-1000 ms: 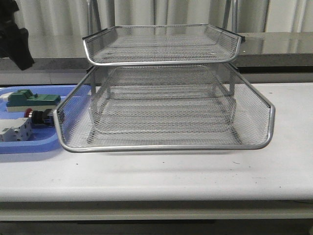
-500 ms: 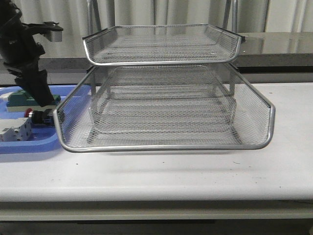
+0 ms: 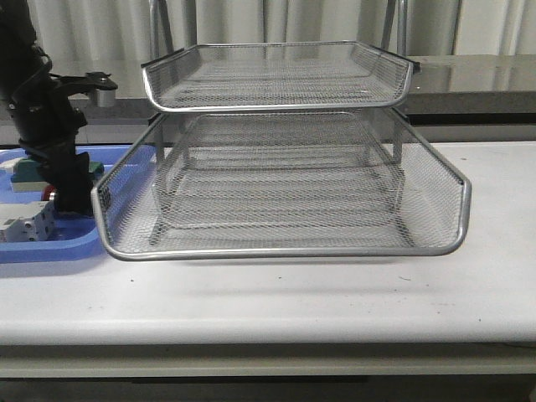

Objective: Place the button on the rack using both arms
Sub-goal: 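Reach the left gripper into the blue tray and grasp the red-capped button, then lift the button with the left gripper and carry it over the pulled-out tray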

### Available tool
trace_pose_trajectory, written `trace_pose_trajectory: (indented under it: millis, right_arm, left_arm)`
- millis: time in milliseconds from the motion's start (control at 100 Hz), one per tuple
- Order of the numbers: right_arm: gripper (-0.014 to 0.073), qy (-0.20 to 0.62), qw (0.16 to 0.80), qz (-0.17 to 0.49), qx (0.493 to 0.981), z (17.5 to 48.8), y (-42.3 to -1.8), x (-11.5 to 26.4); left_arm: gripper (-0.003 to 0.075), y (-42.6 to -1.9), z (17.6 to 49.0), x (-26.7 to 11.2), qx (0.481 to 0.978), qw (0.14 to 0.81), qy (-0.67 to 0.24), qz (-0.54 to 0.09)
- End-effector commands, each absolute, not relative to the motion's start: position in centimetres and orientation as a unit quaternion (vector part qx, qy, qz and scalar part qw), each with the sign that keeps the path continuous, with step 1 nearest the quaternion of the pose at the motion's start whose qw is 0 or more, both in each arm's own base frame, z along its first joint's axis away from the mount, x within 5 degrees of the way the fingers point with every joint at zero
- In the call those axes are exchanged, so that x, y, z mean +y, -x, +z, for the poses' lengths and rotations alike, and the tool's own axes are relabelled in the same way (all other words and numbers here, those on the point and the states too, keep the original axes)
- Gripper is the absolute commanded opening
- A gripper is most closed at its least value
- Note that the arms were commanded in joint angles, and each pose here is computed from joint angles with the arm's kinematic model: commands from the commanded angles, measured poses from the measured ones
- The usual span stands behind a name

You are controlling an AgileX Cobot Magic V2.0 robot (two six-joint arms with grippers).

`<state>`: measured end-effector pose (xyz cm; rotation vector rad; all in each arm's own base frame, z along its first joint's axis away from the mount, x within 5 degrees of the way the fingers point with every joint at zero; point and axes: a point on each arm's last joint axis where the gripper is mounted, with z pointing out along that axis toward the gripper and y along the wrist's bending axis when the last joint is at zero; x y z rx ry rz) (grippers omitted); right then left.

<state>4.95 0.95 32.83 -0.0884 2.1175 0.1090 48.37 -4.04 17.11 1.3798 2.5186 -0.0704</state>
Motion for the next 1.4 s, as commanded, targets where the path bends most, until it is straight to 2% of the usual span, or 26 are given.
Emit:
trace_pose_trajectory:
  millis: [0, 440, 540, 690, 790, 920, 1140, 1390]
  right_arm:
    - [-0.0071, 0.033, 0.525, 0.042, 0.850, 34.2, -5.2, 0.9]
    - [-0.0071, 0.033, 0.525, 0.042, 0.850, 34.2, -5.2, 0.9]
    - [-0.0071, 0.033, 0.525, 0.042, 0.850, 34.2, -5.2, 0.9]
    - [-0.0071, 0.033, 0.525, 0.042, 0.850, 34.2, -5.2, 0.9]
    - [-0.0071, 0.033, 0.525, 0.042, 0.850, 34.2, -5.2, 0.9]
    - [-0.0071, 0.033, 0.525, 0.042, 0.850, 34.2, -5.2, 0.9]
    - [-0.0071, 0.033, 0.525, 0.042, 0.850, 34.2, -5.2, 0.9]
    - [-0.0071, 0.033, 0.525, 0.042, 0.850, 34.2, -5.2, 0.9]
  left_arm:
    - [0.0566, -48.6, 20.6, -4.5, 0.861, 0.187, -0.474, -0.011]
    - [0.0549, -48.8, 19.6, -4.5, 0.862, 0.179, -0.473, -0.016]
    - [0.0448, -48.8, 19.6, -4.5, 0.862, 0.180, -0.473, -0.016]
    - [0.0222, -48.8, 19.6, -4.5, 0.862, 0.180, -0.473, -0.016]
    - [0.0114, -48.8, 19.8, -4.5, 0.863, 0.181, -0.472, -0.015]
    - [0.0032, -48.8, 20.9, -4.6, 0.861, 0.182, -0.474, -0.017]
    - [0.0010, -48.5, 24.6, -4.5, 0.875, 0.165, -0.454, -0.036]
    - [0.0010, -47.5, 29.7, -4.2, 0.878, 0.218, -0.426, -0.015]
